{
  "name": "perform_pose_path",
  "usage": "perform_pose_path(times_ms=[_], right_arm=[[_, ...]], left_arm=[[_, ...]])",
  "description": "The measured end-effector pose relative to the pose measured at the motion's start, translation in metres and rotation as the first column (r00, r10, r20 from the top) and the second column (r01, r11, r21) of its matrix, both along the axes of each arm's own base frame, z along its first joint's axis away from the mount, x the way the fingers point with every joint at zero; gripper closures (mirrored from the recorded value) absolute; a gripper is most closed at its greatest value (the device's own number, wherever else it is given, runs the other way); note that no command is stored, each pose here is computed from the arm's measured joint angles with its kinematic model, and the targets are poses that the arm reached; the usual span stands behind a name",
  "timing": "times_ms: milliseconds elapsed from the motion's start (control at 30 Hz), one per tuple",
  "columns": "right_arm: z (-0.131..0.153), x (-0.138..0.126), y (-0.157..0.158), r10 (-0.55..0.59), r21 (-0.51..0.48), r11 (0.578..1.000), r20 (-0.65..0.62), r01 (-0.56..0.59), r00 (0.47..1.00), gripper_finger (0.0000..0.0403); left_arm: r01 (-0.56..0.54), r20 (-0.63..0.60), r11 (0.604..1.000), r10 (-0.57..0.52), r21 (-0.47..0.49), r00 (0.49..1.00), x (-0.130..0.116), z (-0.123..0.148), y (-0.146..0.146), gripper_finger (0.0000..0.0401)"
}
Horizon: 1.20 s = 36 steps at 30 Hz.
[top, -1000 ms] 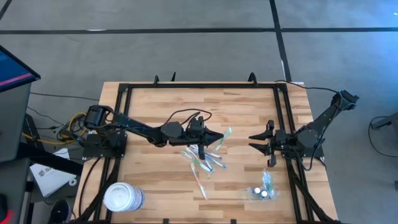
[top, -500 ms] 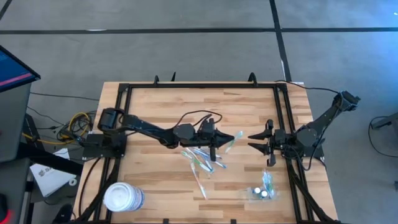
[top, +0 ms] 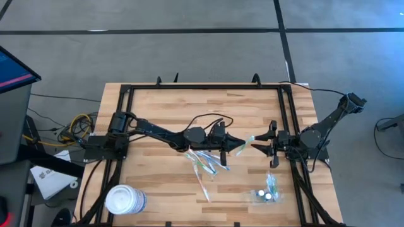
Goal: Pick & Place toothbrushing station
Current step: Put the green toothbrush into the transparent organizer
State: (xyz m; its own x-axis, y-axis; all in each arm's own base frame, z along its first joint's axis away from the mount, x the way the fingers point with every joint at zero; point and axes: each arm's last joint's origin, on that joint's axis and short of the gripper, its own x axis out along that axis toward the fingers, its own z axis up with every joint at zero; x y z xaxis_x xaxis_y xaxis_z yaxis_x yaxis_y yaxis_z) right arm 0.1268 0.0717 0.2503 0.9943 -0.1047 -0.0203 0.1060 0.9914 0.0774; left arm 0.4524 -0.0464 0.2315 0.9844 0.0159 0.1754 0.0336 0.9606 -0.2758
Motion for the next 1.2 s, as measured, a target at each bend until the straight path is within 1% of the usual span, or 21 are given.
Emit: perform_pose_path(times_ms=[300,533,833,933,1000,1067,1100,1200], right_arm=[[0.0,0.008,-0.001,-0.033,-0.005,0.999,0.015,0.033,0.999,0.0282],[-0.001,0.018,-0.003,0.007,0.001,1.0,0.025,-0.007,1.0,0.0282],[0.001,0.022,-0.005,-0.018,-0.016,1.0,0.048,0.019,0.999,0.0286],[0.001,0.022,-0.004,0.014,-0.016,1.0,0.049,-0.014,0.999,0.0308],[0.001,0.022,-0.003,0.057,-0.017,0.998,0.051,-0.056,0.997,0.0338],[0.001,0.022,-0.003,0.077,-0.021,0.997,0.052,-0.076,0.996,0.0377],[0.002,0.022,-0.002,0.085,-0.027,0.996,0.055,-0.083,0.995,0.0387],[0.002,0.022,-0.002,0.086,-0.03,0.996,0.054,-0.085,0.995,0.0386]], left_arm=[[0.0,-0.008,1.0,0.0,0.005,1.0,0.0,0.0,0.0,0.0401],[-0.003,-0.008,1.0,0.003,0.02,1.0,0.0,0.0,0.0,0.0401],[-0.004,-0.017,1.0,0.005,0.024,1.0,0.0,-0.001,0.0,0.0401],[-0.004,-0.018,1.0,0.005,0.024,1.0,0.0,-0.001,0.0,0.0401],[-0.004,-0.019,1.0,0.004,0.024,1.0,0.0,-0.001,0.0,0.0401],[-0.002,-0.019,1.0,0.002,0.024,1.0,0.0,-0.001,0.0,0.0401],[-0.002,-0.018,1.0,0.002,0.024,1.0,0.0,-0.001,-0.001,0.0401],[-0.002,-0.018,1.0,0.002,0.024,1.0,0.0,-0.001,-0.001,0.04]])
